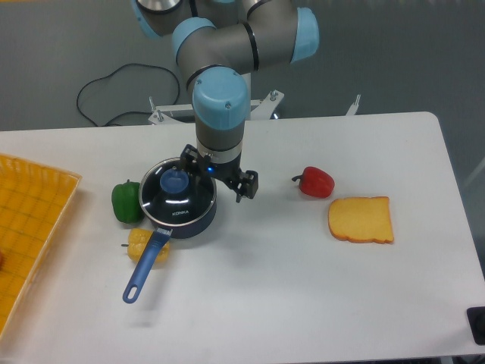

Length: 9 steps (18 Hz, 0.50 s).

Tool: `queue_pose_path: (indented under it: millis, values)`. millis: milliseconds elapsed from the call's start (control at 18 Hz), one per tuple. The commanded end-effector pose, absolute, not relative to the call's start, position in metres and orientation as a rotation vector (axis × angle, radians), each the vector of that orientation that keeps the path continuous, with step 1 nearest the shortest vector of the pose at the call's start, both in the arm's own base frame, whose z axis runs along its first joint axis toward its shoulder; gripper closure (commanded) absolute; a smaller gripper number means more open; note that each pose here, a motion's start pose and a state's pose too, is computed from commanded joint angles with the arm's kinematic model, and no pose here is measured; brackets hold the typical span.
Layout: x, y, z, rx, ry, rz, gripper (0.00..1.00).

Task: Open the lid
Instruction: 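Move the gripper over the saucepan's glass lid and lower it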

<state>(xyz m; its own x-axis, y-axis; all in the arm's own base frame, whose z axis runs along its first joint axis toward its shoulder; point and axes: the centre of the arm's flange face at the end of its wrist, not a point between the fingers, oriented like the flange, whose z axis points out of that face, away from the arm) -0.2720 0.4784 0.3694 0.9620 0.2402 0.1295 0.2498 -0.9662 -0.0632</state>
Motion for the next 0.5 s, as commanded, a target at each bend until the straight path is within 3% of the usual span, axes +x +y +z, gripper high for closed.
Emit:
queue_pose_path:
  millis: [333,500]
  values:
    - [-0.233,0.48,0.365,-3.053,-0.409,-0.173,0.0]
    - [-0.207,0.485,0.35,-3.122,-0.325,-0.076,0.0]
